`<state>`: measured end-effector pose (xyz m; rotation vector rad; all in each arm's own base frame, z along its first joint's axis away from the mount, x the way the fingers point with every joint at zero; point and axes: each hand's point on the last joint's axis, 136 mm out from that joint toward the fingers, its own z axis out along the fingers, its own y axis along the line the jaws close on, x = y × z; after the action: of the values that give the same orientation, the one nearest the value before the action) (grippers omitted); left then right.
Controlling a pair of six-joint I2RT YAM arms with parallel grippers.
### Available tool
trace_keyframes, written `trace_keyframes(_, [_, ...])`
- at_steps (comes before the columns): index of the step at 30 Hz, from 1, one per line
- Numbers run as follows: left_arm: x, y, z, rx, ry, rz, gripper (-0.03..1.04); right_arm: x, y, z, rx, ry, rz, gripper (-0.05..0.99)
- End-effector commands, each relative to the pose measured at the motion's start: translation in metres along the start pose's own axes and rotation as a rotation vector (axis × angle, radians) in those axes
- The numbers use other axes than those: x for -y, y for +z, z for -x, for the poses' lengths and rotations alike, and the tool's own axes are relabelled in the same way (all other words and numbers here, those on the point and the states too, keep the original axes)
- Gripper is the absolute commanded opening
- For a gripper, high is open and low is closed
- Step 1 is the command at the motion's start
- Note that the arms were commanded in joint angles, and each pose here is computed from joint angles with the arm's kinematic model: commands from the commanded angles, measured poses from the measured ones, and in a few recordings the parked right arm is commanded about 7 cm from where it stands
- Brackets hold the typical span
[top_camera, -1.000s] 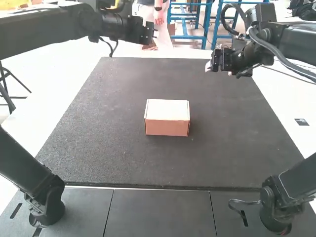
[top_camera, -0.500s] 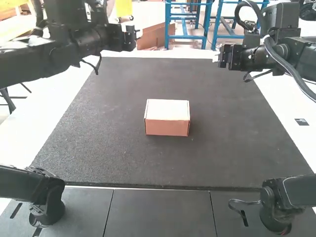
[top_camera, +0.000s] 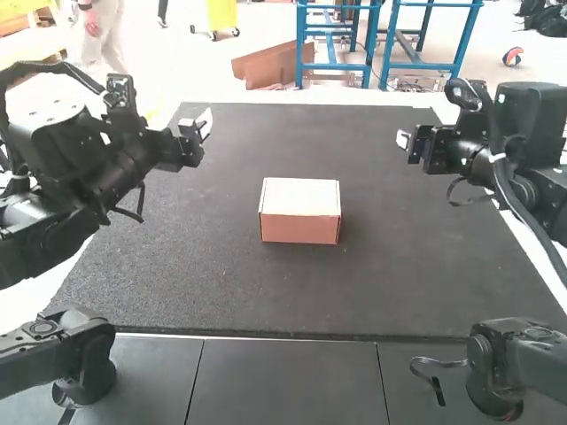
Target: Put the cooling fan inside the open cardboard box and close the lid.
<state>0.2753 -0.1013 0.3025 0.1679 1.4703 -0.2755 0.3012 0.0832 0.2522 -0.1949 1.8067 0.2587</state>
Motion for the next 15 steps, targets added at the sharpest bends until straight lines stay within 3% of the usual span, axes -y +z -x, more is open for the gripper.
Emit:
trace_keyframes(1, [-0.006,-0.013,-0.005,0.032,0.0,0.019,0.97,0.012,-0.017,0.003,0.096,-0.011,-0.056,0.92])
trace_keyframes(8, [-0.009,-0.033,-0.04,0.067,-0.002,0.004,0.97,0.013,-0.043,-0.016,0.216,-0.058,-0.064,0.92])
trace_keyframes(10, [-0.01,-0.037,-0.052,0.058,0.001,0.005,0.97,0.016,-0.051,-0.004,0.29,-0.059,-0.085,0.92])
trace_keyframes(15, [-0.013,-0.044,-0.079,0.026,0.003,0.009,0.97,0.019,-0.045,-0.023,0.278,-0.062,-0.093,0.92])
